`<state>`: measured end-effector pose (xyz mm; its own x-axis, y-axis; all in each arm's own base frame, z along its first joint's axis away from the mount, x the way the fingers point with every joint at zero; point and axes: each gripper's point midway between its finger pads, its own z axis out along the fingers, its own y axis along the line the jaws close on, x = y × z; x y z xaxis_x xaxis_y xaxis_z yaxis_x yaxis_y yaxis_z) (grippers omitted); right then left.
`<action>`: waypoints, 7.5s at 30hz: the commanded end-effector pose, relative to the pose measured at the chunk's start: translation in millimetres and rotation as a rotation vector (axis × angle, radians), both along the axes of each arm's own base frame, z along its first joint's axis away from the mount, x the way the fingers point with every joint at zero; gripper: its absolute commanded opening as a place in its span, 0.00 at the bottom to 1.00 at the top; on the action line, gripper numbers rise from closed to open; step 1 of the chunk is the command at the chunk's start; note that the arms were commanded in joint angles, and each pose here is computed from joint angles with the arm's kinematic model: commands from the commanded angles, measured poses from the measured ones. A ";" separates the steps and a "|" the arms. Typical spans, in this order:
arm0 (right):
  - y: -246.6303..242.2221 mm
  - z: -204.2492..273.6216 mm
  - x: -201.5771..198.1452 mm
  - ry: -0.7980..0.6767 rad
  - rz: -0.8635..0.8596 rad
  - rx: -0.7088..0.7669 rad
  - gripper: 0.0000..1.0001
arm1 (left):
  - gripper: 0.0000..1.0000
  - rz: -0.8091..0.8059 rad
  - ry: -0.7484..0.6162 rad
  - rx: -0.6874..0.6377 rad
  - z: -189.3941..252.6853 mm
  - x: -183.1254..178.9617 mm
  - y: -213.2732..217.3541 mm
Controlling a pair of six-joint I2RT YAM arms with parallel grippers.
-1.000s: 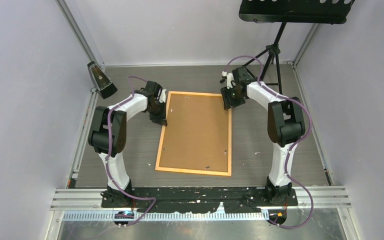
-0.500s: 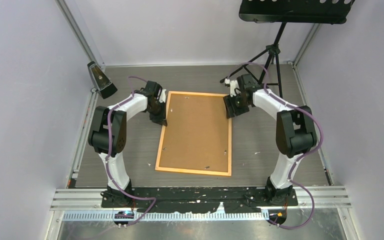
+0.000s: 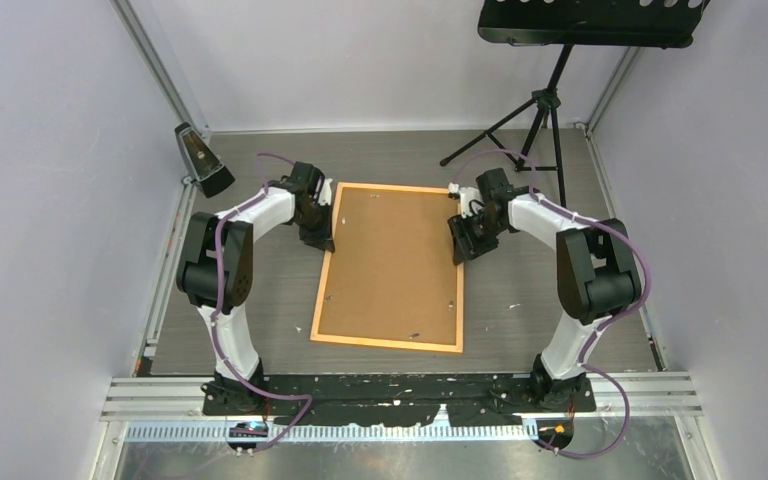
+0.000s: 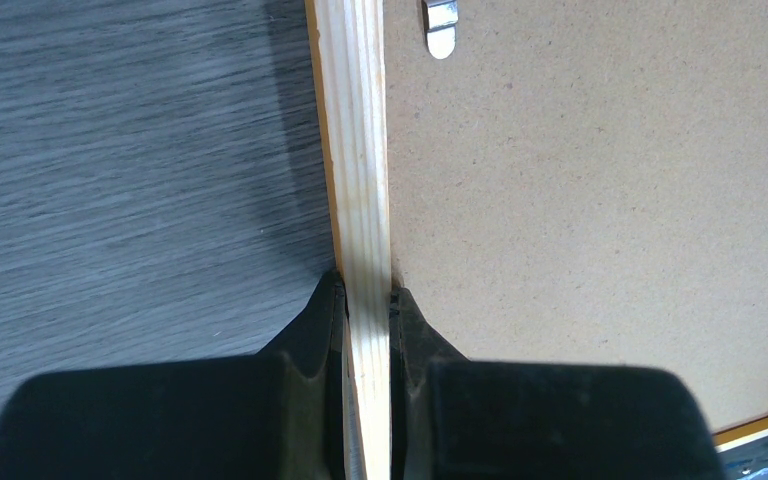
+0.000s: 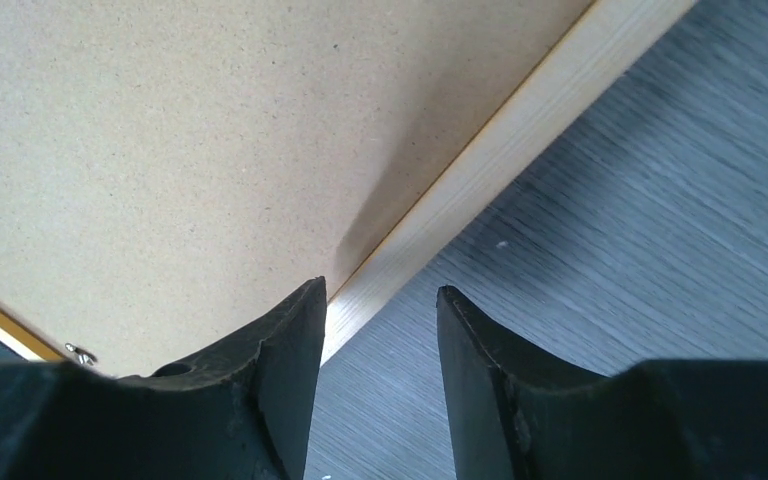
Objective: Put the photo into the frame
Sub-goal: Install the photo frame at the center of the board.
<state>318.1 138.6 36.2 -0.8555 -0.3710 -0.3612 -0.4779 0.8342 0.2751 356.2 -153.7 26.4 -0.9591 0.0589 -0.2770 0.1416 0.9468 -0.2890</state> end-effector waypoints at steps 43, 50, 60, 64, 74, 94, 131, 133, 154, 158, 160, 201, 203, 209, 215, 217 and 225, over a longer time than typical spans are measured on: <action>-13.1 19.0 -23.8 -0.070 0.105 -0.006 0.77 | 0.00 0.174 0.034 -0.251 -0.9 -26.1 -8.7; -5.3 5.5 -29.3 -0.018 0.093 0.035 0.77 | 0.00 0.167 0.014 -0.235 1.0 -24.4 -6.1; -7.4 -4.8 -24.8 -0.026 0.066 -0.020 0.71 | 0.00 0.165 0.018 -0.231 -1.5 -24.3 -5.6; -10.1 -7.4 -24.5 -0.049 0.060 -0.063 0.69 | 0.00 0.163 0.017 -0.230 -1.5 -23.7 -5.8; -13.4 -9.0 -26.9 -0.101 0.066 -0.155 0.66 | 0.00 0.162 0.016 -0.222 -1.7 -23.0 -4.5; -15.5 -2.9 -27.0 -0.122 0.108 -0.168 0.39 | 0.00 0.171 0.005 -0.224 1.8 -21.5 -0.8; -11.6 20.5 -13.7 -0.155 0.259 -0.073 0.57 | 0.00 0.167 -0.042 -0.220 14.2 -16.0 3.9; -11.9 26.9 -3.6 -0.142 0.175 -0.029 0.58 | 0.00 0.162 -0.052 -0.220 16.9 -15.0 4.2; 7.3 -6.3 48.9 -0.035 -0.072 0.079 0.51 | 0.11 0.030 -0.118 -0.216 37.3 -12.6 -13.2; 3.6 -13.7 45.4 -0.026 -0.092 0.064 0.29 | 0.45 -0.007 -0.117 -0.200 42.8 -19.0 -12.2; 1.0 -13.0 42.5 -0.029 -0.104 0.055 0.21 | 0.66 -0.043 -0.100 -0.181 44.4 -26.5 -11.7; -12.1 21.8 76.0 -0.139 -0.149 0.035 0.06 | 0.77 -0.527 0.004 0.059 3.6 -148.9 -49.3; -11.5 20.8 74.8 -0.135 -0.148 0.038 0.06 | 0.78 -0.525 0.004 0.054 4.2 -149.7 -53.0; -11.0 18.0 71.3 -0.122 -0.148 0.041 0.06 | 0.78 -0.537 0.015 0.071 0.0 -153.3 -59.2; -9.5 20.0 70.8 -0.124 -0.144 0.048 0.06 | 0.75 -0.524 0.050 0.106 -7.2 -152.9 -57.0; -9.4 20.7 70.7 -0.124 -0.143 0.051 0.06 | 0.72 -0.522 0.056 0.114 -7.9 -153.0 -56.1; -9.3 21.4 73.4 -0.124 -0.145 0.057 0.06 | 0.71 -0.529 0.044 0.157 -11.2 -155.7 -53.7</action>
<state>373.4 118.3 32.3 -0.8821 -0.2353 -0.4080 -0.3508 0.9063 0.2357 200.4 -206.9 21.7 -0.8052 0.5599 -0.1952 0.5915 0.7814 -0.1987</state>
